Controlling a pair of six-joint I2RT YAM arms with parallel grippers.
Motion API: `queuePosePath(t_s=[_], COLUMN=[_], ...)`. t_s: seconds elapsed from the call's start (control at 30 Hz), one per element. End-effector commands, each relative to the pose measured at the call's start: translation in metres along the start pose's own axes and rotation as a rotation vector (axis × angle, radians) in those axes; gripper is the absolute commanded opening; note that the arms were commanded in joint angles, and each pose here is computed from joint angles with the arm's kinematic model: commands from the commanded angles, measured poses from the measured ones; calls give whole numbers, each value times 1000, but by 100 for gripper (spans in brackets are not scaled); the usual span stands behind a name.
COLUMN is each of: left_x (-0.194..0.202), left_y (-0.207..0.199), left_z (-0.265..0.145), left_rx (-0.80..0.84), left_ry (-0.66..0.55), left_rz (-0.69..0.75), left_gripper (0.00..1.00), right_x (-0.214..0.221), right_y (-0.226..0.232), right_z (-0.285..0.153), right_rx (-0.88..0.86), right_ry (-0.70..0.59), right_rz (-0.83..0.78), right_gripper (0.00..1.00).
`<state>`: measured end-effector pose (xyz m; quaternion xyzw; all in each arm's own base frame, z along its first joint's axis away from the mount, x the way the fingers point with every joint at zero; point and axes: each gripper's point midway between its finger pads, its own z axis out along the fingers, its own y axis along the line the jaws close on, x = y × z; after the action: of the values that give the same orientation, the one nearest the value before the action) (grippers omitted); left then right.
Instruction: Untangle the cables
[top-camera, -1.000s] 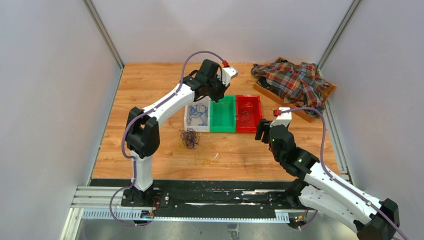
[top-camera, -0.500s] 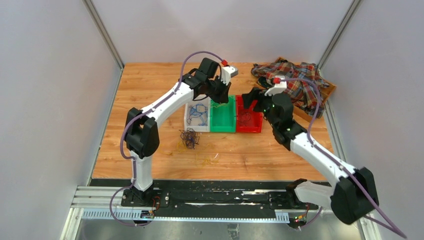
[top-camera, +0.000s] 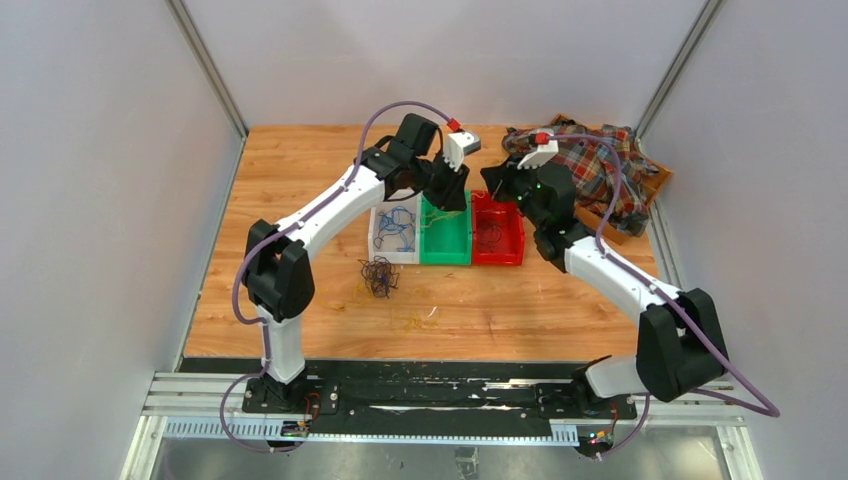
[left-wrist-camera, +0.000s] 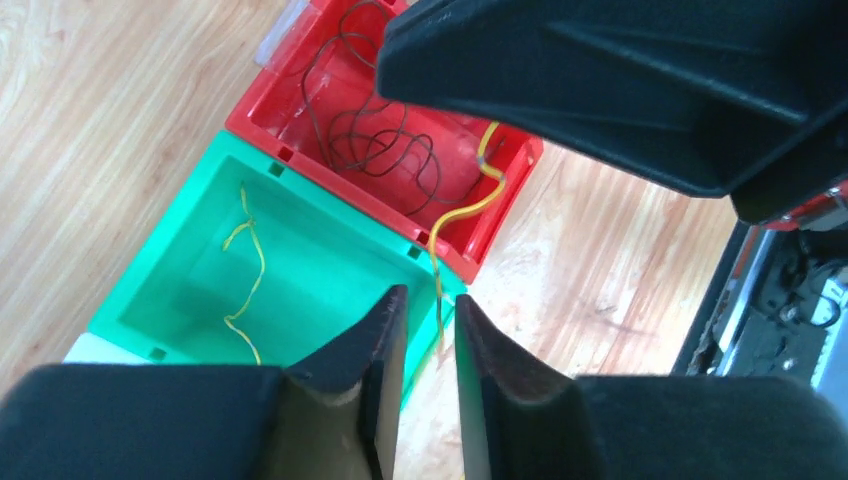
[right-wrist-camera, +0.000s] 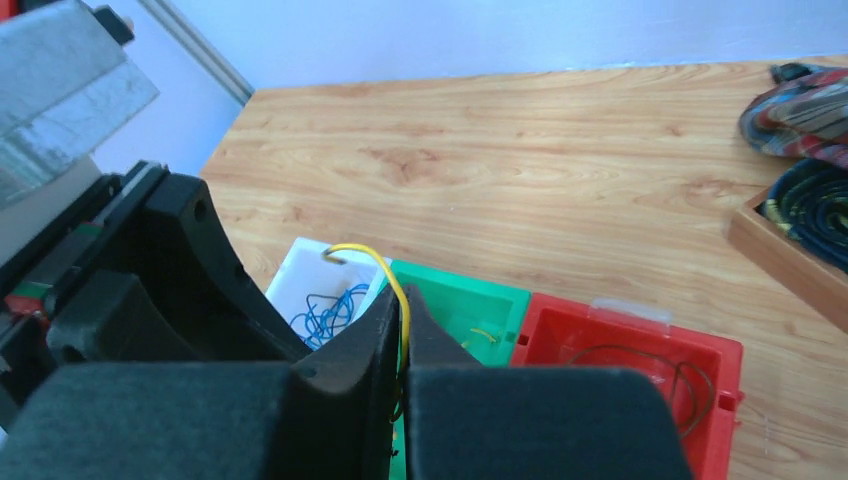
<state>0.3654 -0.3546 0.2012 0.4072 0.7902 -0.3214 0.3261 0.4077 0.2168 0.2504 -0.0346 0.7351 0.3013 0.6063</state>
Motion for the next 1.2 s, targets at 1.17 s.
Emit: queuePosePath(t_s=[1.17], left_x=[49], left_y=[20], left_z=[-126], left_rx=[-149], left_ry=[-101], left_rz=[23], left_gripper=[78], right_x=[44], right_y=[23], right_z=[133], right_rx=[1], right_ry=[27], right_rz=[-395], right_gripper=[1])
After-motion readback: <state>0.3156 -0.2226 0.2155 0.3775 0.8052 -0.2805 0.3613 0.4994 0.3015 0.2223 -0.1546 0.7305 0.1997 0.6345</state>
